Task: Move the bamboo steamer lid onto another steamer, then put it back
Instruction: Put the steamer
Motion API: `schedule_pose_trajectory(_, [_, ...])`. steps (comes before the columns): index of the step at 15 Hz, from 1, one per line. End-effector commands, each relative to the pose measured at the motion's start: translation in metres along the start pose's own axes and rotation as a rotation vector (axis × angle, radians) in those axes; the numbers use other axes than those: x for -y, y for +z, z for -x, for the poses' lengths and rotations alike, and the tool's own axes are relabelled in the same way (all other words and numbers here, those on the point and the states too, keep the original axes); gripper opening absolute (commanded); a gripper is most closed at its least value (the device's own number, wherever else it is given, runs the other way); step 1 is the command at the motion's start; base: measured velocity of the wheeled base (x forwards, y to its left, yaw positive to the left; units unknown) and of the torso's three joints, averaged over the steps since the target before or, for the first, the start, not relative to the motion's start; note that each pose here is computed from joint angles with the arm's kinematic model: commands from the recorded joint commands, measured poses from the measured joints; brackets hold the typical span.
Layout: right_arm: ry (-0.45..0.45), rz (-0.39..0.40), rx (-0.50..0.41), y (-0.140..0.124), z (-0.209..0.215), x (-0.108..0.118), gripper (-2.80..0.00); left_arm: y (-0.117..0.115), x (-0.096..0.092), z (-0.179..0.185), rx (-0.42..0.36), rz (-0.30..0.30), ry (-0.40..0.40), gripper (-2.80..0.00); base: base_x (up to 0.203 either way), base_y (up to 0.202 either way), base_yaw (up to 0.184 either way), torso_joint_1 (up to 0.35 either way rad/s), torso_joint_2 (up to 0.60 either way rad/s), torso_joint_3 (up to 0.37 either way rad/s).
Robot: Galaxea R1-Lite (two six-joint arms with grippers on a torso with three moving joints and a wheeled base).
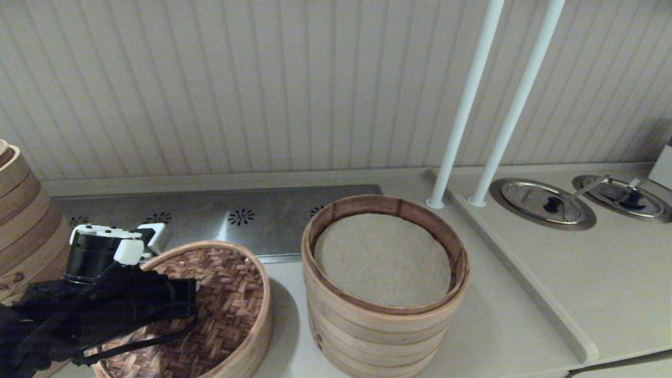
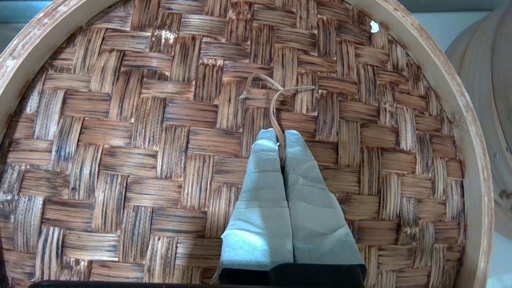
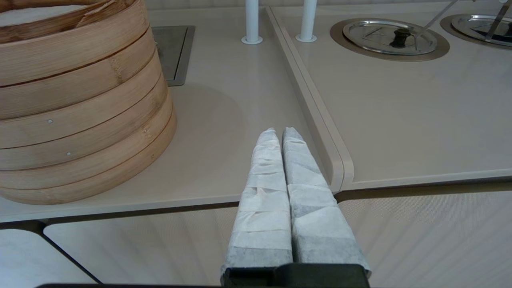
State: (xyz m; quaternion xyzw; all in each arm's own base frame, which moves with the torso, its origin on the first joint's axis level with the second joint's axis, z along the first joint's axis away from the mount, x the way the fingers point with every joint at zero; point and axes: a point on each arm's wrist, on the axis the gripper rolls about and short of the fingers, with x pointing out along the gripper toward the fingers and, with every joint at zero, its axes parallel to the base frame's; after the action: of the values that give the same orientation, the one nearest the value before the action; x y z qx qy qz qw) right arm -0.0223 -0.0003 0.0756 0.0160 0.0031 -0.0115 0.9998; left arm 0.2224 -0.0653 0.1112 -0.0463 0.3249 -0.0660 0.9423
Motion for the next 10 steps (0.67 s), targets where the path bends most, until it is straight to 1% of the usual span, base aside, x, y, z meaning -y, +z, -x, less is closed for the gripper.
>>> schedule_pose_trajectory(1, [0.000, 0.000, -0.004, -0.0008, -0.0003, 0.0000, -2.80, 0.0033, -0.0011, -0.0062, 0.000, 0.016, 0.009, -2.80, 0.000, 0.000, 0.000, 0.000, 0.00, 0.000])
schedule_pose_trajectory(3, [0.000, 0.000, -0.004, -0.0008, -0.0003, 0.0000, -2.80, 0.0076, -0.0030, -0.0076, 0.010, 0.032, 0.014, -2.80, 0.000, 0.000, 0.000, 0.000, 0.00, 0.000])
schedule_pose_trajectory(10, [0.000, 0.000, -0.004, -0.0008, -0.0003, 0.0000, -2.80, 0.0107, -0.0072, -0.0083, 0.016, 0.050, 0.009, -2.80, 0.000, 0.000, 0.000, 0.000, 0.00, 0.000])
